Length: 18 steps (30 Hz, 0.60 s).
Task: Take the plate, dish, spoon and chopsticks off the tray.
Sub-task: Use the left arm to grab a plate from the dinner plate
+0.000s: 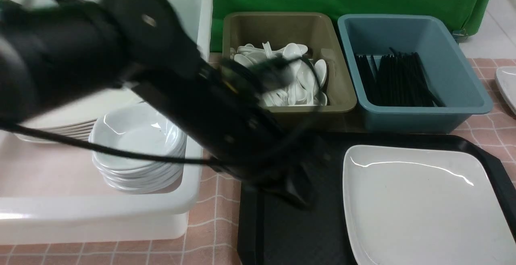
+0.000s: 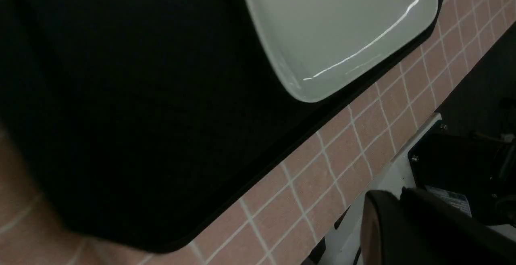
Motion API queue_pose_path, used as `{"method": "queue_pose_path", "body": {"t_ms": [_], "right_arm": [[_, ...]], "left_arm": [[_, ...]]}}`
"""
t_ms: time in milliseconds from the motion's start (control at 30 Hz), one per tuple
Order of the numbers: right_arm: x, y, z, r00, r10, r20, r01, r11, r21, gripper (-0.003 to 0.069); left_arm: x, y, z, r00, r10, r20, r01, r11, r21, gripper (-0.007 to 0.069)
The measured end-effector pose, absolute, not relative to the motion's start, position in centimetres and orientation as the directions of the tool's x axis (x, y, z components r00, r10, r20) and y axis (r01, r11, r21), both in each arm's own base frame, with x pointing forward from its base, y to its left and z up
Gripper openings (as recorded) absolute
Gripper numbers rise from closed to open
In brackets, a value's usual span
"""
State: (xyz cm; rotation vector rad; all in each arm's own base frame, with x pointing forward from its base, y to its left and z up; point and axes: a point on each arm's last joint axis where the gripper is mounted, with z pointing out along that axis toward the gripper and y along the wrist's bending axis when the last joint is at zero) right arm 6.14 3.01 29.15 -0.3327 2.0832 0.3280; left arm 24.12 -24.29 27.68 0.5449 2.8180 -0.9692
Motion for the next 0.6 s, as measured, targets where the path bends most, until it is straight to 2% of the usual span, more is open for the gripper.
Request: {"method": "queue_pose_path", "body": {"t_ms": [100, 133, 167, 267, 400, 500, 600], "right_arm": [[6.1, 3.0, 29.1, -0.497, -0.104, -0.861, -0.363, 0.927, 0.098, 0.0239], [6.1, 3.0, 29.1, -0.497, -0.104, -0.861, -0.363, 0.927, 0.098, 0.0239], [6.1, 3.0, 29.1, -0.497, -0.104, -0.861, -0.363, 0.927, 0.098, 0.0239], [6.1, 3.0, 29.1, -0.499, -0.104, -0.860, -0.363, 0.926, 0.098, 0.0239], [6.1, 3.0, 29.1, -0.504, -0.106, -0.857, -0.364, 0.926, 0.099, 0.0239], [6.1, 3.0, 29.1, -0.504, -0.106, -0.857, -0.364, 0.926, 0.099, 0.0239], [6.1, 3.0, 29.1, -0.504, -0.106, -0.857, -0.364, 0.926, 0.099, 0.0239]], "left_arm": [[23.5, -28.6, 24.1, -0.926, 0.296, -0.236, 0.378, 0.741, -0.555, 0.0141], [23.4, -29.8, 22.6, -0.926, 0.292, -0.238, 0.376, 0.748, -0.546, 0.0193], [23.4, -29.9, 22.4, -0.926, 0.292, -0.238, 0.376, 0.750, -0.544, 0.0193], [24.1, -31.2, 19.0, -0.937, 0.270, -0.223, 0.348, 0.780, -0.519, 0.0327], [25.0, -31.8, 15.9, -0.953, 0.222, -0.208, 0.299, 0.808, -0.508, 0.0459], [25.3, -32.3, 14.8, -0.965, 0.177, -0.196, 0.256, 0.806, -0.534, 0.0510], [25.5, -32.7, 14.4, -0.969, 0.155, -0.193, 0.239, 0.793, -0.561, 0.0521]]}}
